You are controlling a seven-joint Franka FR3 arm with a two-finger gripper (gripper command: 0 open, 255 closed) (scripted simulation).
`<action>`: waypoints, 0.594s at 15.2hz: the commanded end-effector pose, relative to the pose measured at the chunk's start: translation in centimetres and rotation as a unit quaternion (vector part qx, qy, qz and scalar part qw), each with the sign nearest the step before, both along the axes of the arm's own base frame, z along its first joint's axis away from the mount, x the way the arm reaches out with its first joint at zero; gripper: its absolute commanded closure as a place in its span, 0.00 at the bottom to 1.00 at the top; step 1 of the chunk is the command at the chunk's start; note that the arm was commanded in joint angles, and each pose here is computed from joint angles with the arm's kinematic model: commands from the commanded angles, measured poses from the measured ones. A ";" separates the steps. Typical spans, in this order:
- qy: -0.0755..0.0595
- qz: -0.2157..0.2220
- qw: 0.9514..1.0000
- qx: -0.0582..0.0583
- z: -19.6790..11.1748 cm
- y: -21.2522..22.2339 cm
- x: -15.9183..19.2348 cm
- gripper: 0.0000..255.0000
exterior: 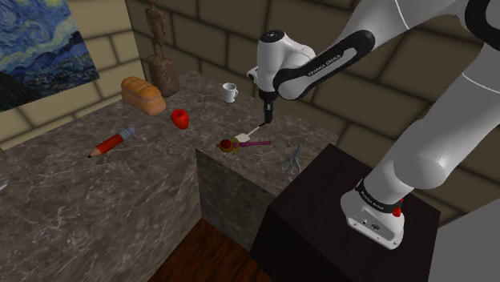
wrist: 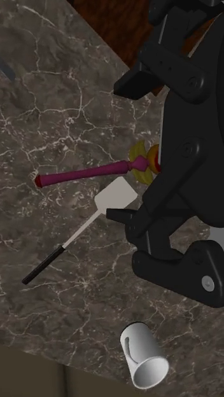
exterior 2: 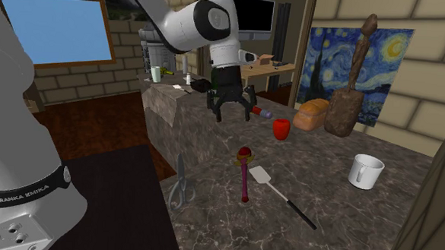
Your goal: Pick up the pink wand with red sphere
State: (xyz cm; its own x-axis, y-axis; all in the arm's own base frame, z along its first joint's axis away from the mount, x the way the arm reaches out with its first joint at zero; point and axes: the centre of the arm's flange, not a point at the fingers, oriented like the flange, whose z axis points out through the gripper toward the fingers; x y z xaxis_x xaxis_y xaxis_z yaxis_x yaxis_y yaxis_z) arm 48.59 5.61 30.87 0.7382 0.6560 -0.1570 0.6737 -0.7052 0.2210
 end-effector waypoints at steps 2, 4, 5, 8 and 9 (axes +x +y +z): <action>0.006 0.031 0.999 -0.007 -3.8 0.8 1.8 0.00; 0.010 0.051 0.999 -0.012 -6.2 1.4 2.9 0.00; 0.012 0.061 0.998 -0.014 -7.4 1.6 3.4 0.00; 0.018 0.090 0.996 -0.022 -11.0 2.5 4.9 0.00; 0.020 0.100 0.994 -0.024 -12.2 2.7 5.4 0.00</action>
State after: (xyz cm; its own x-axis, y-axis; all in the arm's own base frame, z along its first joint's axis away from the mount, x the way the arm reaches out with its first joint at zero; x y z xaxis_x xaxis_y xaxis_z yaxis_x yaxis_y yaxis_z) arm 53.84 8.17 20.02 0.6043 0.7680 -0.2120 0.7951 -0.5640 0.2230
